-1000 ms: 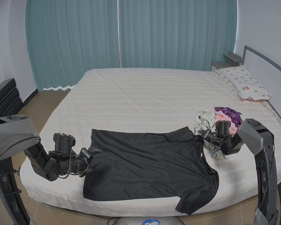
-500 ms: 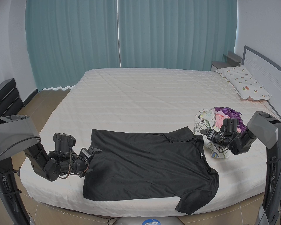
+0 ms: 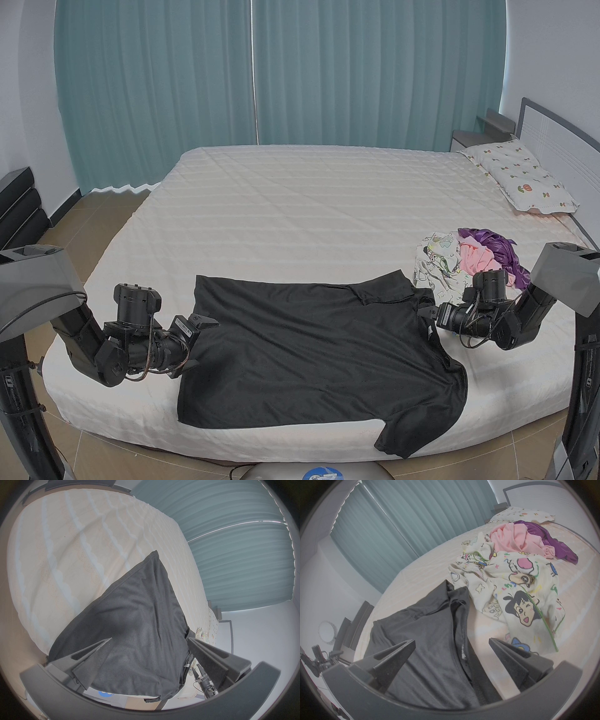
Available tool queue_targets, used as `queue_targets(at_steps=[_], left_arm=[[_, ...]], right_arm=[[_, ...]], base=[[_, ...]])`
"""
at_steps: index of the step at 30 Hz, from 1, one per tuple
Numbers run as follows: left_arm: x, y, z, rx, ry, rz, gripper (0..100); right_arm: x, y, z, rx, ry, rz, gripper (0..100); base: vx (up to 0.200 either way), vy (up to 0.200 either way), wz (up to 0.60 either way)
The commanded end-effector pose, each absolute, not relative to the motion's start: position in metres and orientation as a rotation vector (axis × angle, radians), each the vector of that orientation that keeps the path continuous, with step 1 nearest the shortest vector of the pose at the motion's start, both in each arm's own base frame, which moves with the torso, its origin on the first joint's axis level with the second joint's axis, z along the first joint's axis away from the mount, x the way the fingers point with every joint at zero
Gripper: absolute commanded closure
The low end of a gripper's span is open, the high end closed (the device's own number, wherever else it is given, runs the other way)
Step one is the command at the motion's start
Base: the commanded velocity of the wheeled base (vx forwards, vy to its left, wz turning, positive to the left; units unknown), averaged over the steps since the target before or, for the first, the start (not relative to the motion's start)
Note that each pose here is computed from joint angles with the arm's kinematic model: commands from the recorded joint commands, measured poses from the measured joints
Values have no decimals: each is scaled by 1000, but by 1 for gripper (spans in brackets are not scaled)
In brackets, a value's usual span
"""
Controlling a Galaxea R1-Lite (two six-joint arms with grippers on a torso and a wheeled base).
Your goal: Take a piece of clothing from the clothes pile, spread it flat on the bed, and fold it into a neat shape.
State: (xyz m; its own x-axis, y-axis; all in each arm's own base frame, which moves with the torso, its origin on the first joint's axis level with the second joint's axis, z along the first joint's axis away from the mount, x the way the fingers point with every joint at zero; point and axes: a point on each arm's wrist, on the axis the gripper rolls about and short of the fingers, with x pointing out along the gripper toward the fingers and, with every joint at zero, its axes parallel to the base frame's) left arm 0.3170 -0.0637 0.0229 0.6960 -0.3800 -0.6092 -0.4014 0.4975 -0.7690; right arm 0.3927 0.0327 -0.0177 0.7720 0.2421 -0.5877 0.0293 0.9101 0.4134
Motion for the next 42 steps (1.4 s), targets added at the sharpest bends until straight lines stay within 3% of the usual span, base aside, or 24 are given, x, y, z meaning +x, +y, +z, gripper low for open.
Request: queue_targets(at_steps=[1, 6, 7, 13, 22, 33, 34, 42], left_arm=[[317, -64, 22, -1086, 846, 15, 0], [317, -63, 22, -1087, 845, 17, 0], [317, -63, 22, -1087, 845, 17, 0], [318, -63, 23, -1087, 844, 16, 0], [317, -63, 22, -1087, 845, 17, 0], [317, -64, 22, -1086, 846, 15, 0], [317, -63, 22, -1087, 845, 17, 0], [317, -63, 22, -1087, 846, 18, 0]], right_arm=[[394, 32, -40, 392, 725, 100, 0], [397, 33, -53, 370, 740, 102, 0], [399, 32, -53, 369, 738, 96, 100], [402, 26, -52, 371, 728, 73, 100], [416, -16, -54, 412, 678, -10, 100], [423, -17, -61, 424, 675, -10, 100], [423, -17, -62, 424, 678, -11, 0], [419, -18, -43, 453, 641, -13, 0]], base=[[0, 0, 0], [0, 0, 0], [0, 0, 0], [0, 0, 0], [0, 0, 0], [0, 0, 0], [0, 0, 0], [0, 0, 0]])
